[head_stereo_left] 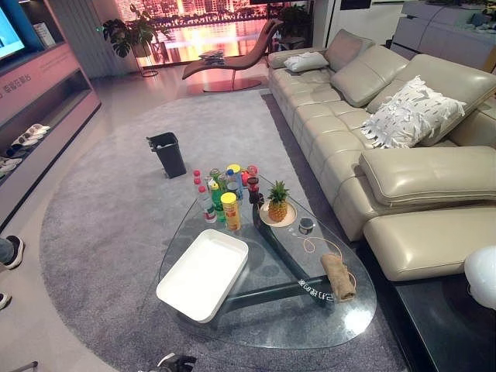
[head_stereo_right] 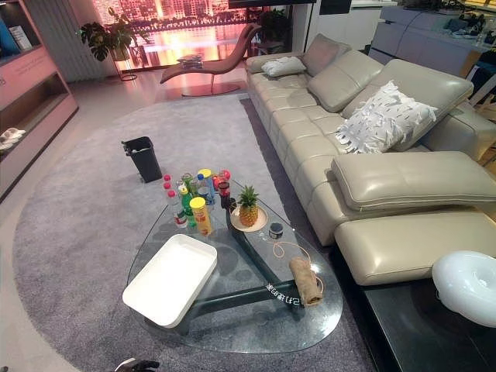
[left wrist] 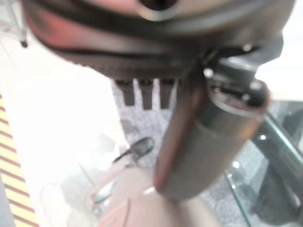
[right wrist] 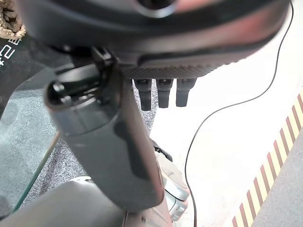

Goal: Wipe the table with a cloth and put it in the basket.

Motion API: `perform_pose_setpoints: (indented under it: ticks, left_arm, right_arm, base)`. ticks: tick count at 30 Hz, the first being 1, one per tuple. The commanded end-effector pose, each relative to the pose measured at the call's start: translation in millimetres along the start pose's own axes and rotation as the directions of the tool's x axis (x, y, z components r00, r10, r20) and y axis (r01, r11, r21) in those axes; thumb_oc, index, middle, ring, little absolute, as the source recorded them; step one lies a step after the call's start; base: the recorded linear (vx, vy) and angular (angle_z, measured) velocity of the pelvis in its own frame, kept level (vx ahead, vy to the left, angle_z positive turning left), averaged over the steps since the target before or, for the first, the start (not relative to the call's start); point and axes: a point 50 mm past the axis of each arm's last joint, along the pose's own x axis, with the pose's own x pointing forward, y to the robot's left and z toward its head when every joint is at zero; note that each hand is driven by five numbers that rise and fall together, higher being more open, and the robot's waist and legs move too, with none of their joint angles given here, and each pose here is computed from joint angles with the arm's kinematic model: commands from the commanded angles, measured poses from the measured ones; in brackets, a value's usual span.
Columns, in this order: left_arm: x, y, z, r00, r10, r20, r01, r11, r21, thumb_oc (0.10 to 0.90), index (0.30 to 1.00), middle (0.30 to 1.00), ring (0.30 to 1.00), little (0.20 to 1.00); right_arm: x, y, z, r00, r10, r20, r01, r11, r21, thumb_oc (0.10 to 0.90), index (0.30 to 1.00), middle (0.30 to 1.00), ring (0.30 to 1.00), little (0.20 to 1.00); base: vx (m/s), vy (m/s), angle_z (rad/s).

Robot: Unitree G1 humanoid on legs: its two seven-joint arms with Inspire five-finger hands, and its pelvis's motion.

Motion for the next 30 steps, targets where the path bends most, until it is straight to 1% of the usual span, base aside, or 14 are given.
perform_pose_setpoints:
  ticks: [1, 13, 19, 20, 23, 27, 28, 29, 30]
  left_arm:
    - [2.5, 5.1, 24.3, 1.0, 0.006, 0.029, -0.007, 0.999, 0.039, 0.8, 0.9, 0.9, 0.9, 0.9]
    - [2.2, 3.4, 15.0, 1.0, 0.015, -0.005, -0.015, 1.0, 0.003, 0.8, 0.9, 0.9, 0.9, 0.9]
    - [1.4, 9.3, 14.9, 0.999, 0.044, -0.004, -0.044, 0.998, -0.052, 0.8, 0.9, 0.9, 0.9, 0.9]
    - [0.9, 15.4, 18.9, 0.998, 0.058, -0.007, -0.058, 0.994, -0.094, 0.8, 0.9, 0.9, 0.9, 0.9]
    - [-0.3, 27.0, 29.1, 0.998, 0.062, -0.001, -0.061, 0.987, -0.146, 0.8, 0.9, 0.9, 0.9, 0.9]
    - [-2.6, 42.1, 45.2, 0.992, 0.114, 0.046, -0.099, 0.962, -0.255, 0.8, 0.9, 0.9, 0.9, 0.9]
    - [-6.5, 57.9, 62.6, 0.978, 0.179, 0.106, -0.13, 0.925, -0.357, 0.8, 0.9, 0.9, 0.9, 0.9]
    - [-9.3, 65.6, 73.5, 0.967, 0.206, 0.152, -0.126, 0.9, -0.418, 0.8, 0.9, 0.9, 0.9, 0.9]
    - [-10.3, 68.0, 76.4, 0.962, 0.215, 0.17, -0.125, 0.895, -0.427, 0.8, 0.9, 0.9, 0.9, 0.9]
  right_arm:
    - [-1.8, -10.5, 26.8, 0.999, -0.027, 0.039, 0.027, 1.0, -0.006, 0.8, 0.9, 0.9, 0.9, 0.9]
    - [-1.5, -11.0, 21.1, 0.999, -0.028, 0.02, 0.028, 1.0, -0.011, 0.8, 0.9, 0.9, 0.9, 0.9]
    - [-3.0, -22.8, 20.6, 0.998, -0.057, 0.009, 0.057, 0.998, -0.001, 0.8, 0.9, 0.9, 0.9, 0.9]
    - [-4.6, -32.0, 23.8, 0.997, -0.079, 0.006, 0.079, 0.997, 0.0, 0.8, 0.9, 0.9, 0.9, 0.9]
    - [-7.9, -46.7, 33.0, 0.993, -0.114, 0.009, 0.114, 0.993, 0.019, 0.8, 0.9, 0.9, 0.9, 0.9]
    - [-11.9, -59.3, 45.9, 0.988, -0.148, 0.035, 0.146, 0.988, 0.041, 0.8, 0.9, 0.9, 0.9, 0.9]
    - [-15.5, -69.7, 55.7, 0.981, -0.183, 0.065, 0.178, 0.981, 0.071, 0.8, 0.9, 0.9, 0.9, 0.9]
    - [-17.9, -76.9, 60.2, 0.974, -0.211, 0.082, 0.202, 0.974, 0.104, 0.8, 0.9, 0.9, 0.9, 0.9]
    - [-18.9, -79.7, 61.8, 0.971, -0.222, 0.092, 0.211, 0.971, 0.113, 0.8, 0.9, 0.9, 0.9, 0.9]
  base:
    - [0.0, 0.0, 0.0]
    - [0.0, 0.0, 0.0]
    - [-0.04, 0.017, 0.0]
    - [-0.17, 0.065, -0.03]
    - [-0.16, 0.054, -0.01]
    - [-0.11, 0.023, 0.01]
    - [-0.15, 0.029, -0.03]
    - [-0.15, 0.03, -0.02]
    - [-0.07, 0.023, 0.01]
